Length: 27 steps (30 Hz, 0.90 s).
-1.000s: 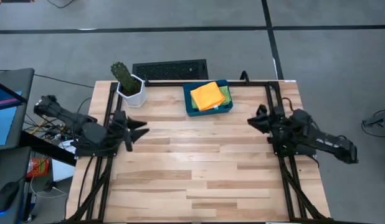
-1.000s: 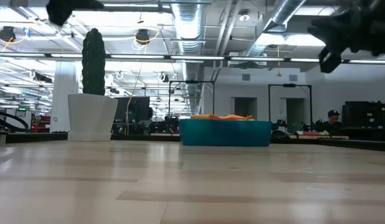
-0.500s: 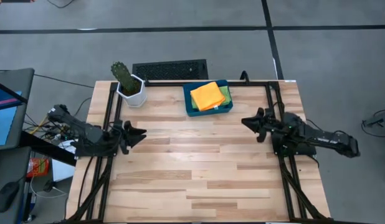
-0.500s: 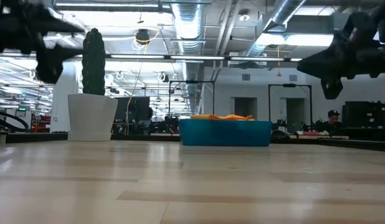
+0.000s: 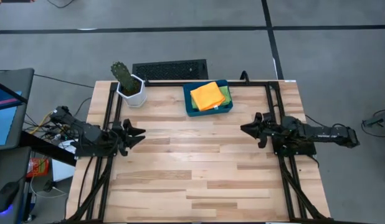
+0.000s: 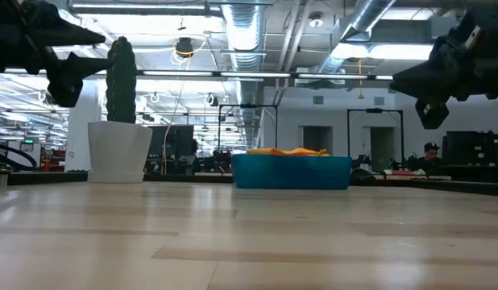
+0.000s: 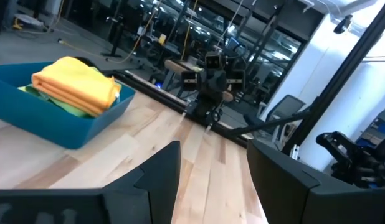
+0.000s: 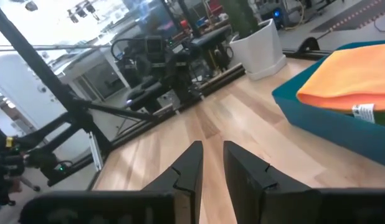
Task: Fold microfiber towels
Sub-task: Return to Home Position
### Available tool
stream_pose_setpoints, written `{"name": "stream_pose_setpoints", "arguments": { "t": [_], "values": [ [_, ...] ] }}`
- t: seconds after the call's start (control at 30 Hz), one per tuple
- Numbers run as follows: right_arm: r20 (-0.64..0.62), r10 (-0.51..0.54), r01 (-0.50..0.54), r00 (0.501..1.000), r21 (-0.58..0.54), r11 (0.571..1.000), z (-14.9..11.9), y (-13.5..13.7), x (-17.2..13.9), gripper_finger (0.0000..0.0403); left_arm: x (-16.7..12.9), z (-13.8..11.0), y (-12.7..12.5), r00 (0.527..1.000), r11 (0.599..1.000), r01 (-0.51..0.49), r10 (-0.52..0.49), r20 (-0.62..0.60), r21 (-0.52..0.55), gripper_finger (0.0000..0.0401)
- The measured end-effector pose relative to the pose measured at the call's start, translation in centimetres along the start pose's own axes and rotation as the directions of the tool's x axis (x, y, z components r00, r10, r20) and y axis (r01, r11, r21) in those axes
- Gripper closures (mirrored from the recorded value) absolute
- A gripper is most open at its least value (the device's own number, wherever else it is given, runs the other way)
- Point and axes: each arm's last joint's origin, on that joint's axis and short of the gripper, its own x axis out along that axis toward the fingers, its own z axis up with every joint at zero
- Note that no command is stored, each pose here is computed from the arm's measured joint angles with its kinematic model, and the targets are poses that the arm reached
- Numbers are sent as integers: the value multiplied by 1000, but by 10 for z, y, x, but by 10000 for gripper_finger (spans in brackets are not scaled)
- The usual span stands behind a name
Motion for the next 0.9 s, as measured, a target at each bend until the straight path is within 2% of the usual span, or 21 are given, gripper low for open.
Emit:
{"name": "stream_pose_setpoints", "arguments": {
  "t": [0.9],
  "values": [
    [-5,3,-3,1000,-3,1000,0,0,0,315,0,0,1,1000,1000,-12,12,0,-5,223]
  ]
}}
